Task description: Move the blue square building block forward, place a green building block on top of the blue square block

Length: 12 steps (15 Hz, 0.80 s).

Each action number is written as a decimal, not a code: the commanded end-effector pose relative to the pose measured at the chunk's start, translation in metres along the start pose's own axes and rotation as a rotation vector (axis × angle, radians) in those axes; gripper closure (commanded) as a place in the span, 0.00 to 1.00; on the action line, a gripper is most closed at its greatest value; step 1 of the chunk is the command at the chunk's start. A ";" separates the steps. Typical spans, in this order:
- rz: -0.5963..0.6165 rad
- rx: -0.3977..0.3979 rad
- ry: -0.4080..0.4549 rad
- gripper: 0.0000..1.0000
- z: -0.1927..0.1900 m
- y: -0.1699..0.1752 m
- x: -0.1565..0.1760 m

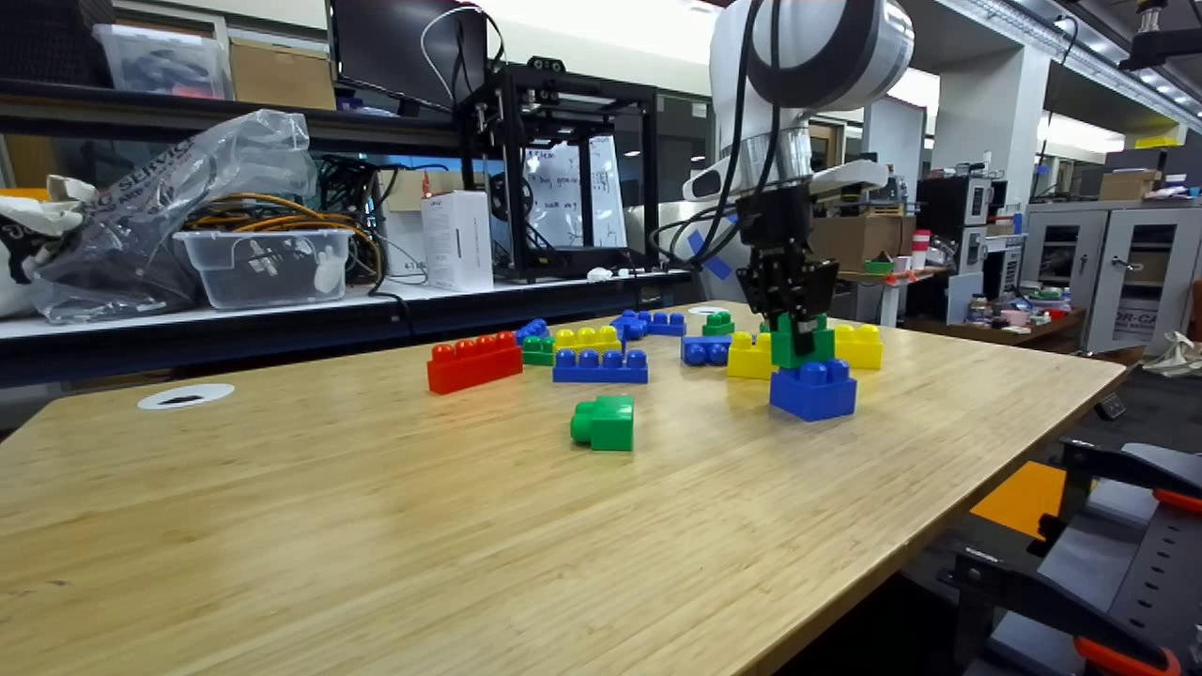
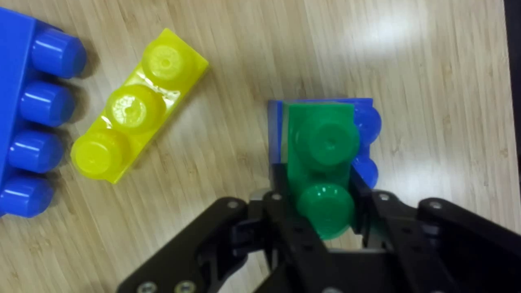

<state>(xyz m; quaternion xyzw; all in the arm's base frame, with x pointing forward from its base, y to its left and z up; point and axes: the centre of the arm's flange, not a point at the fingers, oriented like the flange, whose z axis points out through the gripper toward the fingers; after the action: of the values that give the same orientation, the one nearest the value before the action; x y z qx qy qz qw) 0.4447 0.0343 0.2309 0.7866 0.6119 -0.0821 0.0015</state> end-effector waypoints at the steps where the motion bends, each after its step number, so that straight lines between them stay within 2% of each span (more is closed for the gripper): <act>1: -0.022 -0.019 0.043 0.90 0.010 -0.002 -0.003; 12: -0.035 -0.058 0.064 0.90 0.015 0.001 0.000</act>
<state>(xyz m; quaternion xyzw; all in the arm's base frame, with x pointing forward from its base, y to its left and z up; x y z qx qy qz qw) 0.4450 0.0358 0.2258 0.7822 0.6207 -0.0538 0.0040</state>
